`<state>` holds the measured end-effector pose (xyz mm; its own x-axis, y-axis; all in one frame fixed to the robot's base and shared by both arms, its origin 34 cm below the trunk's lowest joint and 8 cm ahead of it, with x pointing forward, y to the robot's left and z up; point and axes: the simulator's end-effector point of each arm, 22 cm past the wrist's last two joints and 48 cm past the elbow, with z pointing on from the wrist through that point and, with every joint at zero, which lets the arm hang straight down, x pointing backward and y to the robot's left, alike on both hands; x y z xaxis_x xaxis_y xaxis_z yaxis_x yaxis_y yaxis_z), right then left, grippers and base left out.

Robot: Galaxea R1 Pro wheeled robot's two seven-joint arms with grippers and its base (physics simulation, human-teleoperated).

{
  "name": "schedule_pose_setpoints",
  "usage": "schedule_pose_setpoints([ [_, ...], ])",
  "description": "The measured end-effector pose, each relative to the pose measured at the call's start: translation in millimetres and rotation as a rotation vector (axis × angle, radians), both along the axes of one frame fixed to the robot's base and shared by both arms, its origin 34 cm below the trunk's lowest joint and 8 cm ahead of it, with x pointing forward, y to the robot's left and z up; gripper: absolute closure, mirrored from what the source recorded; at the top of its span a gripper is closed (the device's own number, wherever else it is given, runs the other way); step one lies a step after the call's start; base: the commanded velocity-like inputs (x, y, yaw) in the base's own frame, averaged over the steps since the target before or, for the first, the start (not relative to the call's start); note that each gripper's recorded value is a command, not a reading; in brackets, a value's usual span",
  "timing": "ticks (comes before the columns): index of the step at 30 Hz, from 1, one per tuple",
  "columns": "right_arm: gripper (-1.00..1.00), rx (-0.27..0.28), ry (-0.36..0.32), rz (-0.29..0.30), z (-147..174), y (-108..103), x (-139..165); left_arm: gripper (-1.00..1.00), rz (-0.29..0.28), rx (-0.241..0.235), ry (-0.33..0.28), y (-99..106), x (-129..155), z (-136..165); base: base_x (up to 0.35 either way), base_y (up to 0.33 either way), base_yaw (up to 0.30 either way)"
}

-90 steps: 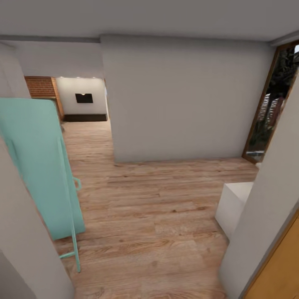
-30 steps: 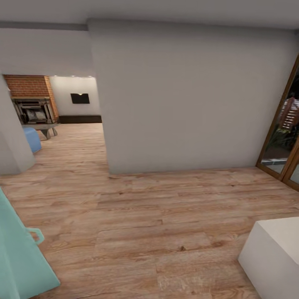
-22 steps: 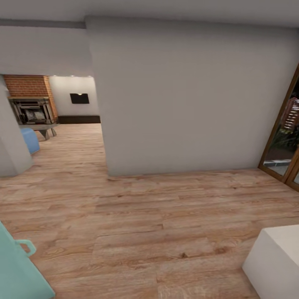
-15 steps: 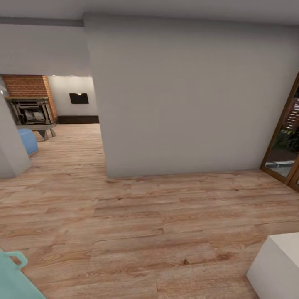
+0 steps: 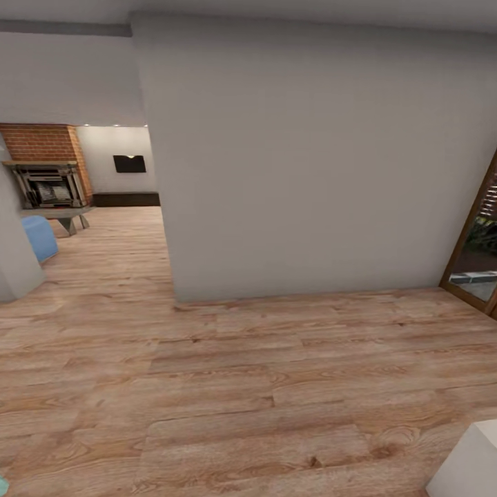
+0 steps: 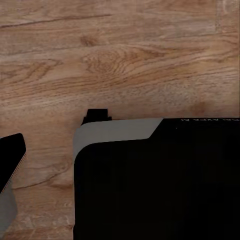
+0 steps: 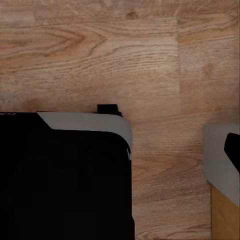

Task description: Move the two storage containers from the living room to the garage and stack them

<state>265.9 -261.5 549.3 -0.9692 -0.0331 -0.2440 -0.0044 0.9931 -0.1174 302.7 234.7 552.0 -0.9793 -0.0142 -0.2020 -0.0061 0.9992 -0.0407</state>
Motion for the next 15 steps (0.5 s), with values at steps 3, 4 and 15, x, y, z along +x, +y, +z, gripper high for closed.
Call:
schedule_pose_setpoints([
  [3, -1.0, 0.0, 0.0, 0.0, 0.0, -0.1, 0.0, -1.0, 0.0, 0.0, 0.0, 0.0, 0.1, 0.0, 0.322, 0.0, 0.0],
  [4, -1.0, 0.0, 0.0, 0.0, 0.0, -0.1, 0.0, -1.0, 0.0, 0.0, 0.0, 0.0, 0.0, 0.0, 0.322, 0.0, 0.0],
  [15, -1.0, 0.001, 0.0, 0.001, 0.0, 0.5, 0.1, -1.0, 0.0, 0.0, 0.0, 0.1, 0.0, 0.0, 0.321, 0.0, 0.049],
])
